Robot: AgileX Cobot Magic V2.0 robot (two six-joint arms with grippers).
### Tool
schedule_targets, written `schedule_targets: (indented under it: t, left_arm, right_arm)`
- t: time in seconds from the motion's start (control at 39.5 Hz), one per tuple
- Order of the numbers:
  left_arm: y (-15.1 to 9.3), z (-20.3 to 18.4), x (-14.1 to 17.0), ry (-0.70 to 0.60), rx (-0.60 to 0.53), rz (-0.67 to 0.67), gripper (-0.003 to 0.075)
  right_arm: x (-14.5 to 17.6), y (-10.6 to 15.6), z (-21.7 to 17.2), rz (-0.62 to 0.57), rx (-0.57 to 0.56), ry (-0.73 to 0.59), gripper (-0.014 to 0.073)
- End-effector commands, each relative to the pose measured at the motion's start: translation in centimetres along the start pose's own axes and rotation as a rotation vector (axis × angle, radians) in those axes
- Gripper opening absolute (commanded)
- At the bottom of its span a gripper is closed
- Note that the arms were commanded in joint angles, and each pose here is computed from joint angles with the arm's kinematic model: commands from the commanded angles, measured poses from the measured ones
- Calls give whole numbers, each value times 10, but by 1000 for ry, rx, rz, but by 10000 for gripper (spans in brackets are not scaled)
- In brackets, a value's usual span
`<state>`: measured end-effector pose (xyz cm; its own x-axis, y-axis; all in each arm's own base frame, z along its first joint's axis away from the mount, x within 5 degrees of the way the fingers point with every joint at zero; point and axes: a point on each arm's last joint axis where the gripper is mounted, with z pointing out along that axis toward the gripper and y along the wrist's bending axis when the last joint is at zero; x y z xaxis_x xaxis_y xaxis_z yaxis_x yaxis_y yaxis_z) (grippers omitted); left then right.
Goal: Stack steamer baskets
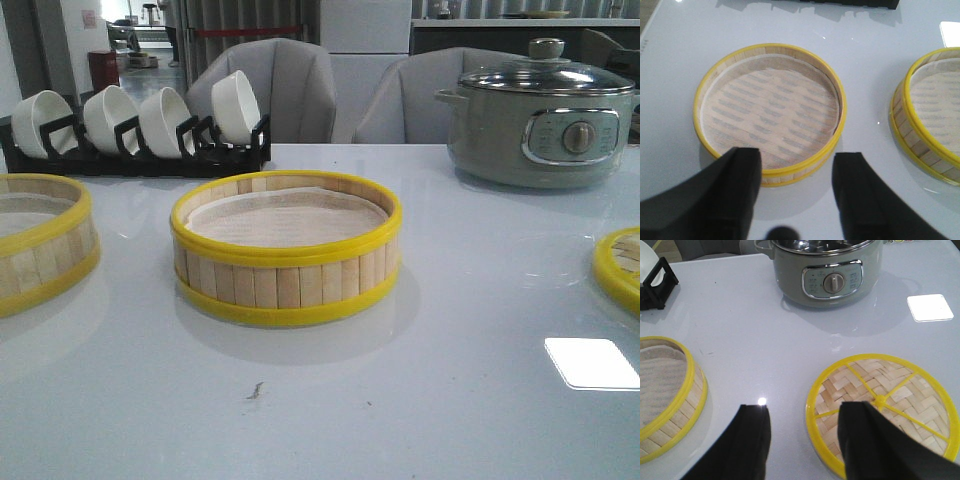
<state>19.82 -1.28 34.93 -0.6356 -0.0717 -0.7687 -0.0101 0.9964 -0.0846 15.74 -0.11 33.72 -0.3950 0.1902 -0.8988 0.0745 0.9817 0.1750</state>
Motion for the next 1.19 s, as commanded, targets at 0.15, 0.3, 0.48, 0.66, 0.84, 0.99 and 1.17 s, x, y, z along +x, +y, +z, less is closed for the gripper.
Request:
schedule_targets:
  t: [0.15,0.3,0.48,0.66,0.84,0.99,1.17]
  left_arm:
    - [-14,22,-10,7,81,-3,487]
    - [-33,53,-7,59,126,41,487]
    - [-48,88,-9,126,145,70,487]
    - [-55,119,-22,144,139,74,487]
    - [-61,150,-33,168,133,79,487]
    - [-64,178,-33,207,126,81,487]
    - [-66,210,-21,284,112,77,487]
  right_arm:
    - [-19,3,-6,-13,-15,-127,433]
    - [-19,3,-6,-13,-15,-125,433]
    - [-19,3,-6,-13,-15,-125,433]
    - [-19,3,-6,-13,-15,-125,433]
    - [-19,3,-6,-13,-15,-125,433]
    - [-19,3,-6,-13,-15,-125,433]
    - [-19,3,-6,-13,-15,-126,433]
